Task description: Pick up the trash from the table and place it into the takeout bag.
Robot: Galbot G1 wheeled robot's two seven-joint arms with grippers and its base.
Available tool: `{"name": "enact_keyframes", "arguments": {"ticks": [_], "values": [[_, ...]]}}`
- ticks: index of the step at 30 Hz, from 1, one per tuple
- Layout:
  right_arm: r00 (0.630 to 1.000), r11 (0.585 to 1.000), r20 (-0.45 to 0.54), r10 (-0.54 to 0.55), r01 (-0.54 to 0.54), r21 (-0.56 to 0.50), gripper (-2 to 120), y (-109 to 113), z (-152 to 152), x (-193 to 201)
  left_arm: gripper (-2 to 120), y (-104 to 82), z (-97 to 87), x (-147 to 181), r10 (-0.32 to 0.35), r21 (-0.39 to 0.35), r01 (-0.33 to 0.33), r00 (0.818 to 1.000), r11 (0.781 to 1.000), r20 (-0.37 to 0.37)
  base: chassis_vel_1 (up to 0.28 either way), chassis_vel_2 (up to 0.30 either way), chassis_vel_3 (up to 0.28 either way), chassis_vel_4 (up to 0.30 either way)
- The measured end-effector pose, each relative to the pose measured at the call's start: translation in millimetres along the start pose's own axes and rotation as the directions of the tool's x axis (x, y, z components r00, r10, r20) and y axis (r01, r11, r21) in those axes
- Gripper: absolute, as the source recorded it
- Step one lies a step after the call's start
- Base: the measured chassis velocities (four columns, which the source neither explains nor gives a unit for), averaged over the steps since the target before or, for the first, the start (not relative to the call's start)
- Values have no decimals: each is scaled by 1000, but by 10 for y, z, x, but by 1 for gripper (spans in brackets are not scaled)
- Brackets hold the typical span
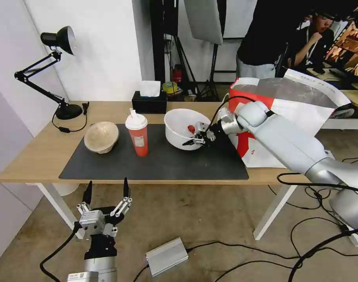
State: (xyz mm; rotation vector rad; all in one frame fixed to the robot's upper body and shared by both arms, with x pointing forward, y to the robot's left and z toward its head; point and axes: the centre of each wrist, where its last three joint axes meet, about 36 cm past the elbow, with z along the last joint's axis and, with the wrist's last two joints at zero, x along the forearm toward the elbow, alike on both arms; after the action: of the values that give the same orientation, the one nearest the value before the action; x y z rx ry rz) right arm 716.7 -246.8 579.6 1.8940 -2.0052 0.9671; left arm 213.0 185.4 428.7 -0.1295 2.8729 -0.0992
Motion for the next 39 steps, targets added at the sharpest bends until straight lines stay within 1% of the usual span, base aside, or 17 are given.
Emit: {"name": "enact_keyframes", "arguments": {"ticks": [2, 12, 19, 31, 34, 39], "values": [[1000, 1000, 20, 6, -6, 5, 0, -6, -45, 60, 100, -4, 0, 1, 1, 0, -1, 1000, 1000, 0, 0, 0, 0, 0], [998, 999, 54, 33, -34, 20, 0, -45, -157, 275, 100, -34, 19, 12, 9, -2, -9, 1000, 1000, -3, 0, 0, 0, 0], [996, 998, 83, 40, -44, 38, 0, -74, -278, 337, 100, -46, 31, 18, 10, -2, -10, 1000, 1000, -4, 0, 0, 0, 0], [990, 994, 126, 62, -72, 77, 0, -239, -596, 461, 100, -99, 79, 42, 8, 3, -8, 1000, 1000, -3, 0, 0, 0, 0], [987, 992, 143, 75, -88, 86, 0, -328, -732, 544, 100, -131, 86, 46, 14, 8, -14, 1000, 1000, -6, 0, 0, 0, 0], [983, 991, 161, 89, -103, 83, 0, -395, -850, 652, 100, -144, 73, 44, 15, 13, -15, 1000, 1000, -2, 0, 0, 0, 0]]}}
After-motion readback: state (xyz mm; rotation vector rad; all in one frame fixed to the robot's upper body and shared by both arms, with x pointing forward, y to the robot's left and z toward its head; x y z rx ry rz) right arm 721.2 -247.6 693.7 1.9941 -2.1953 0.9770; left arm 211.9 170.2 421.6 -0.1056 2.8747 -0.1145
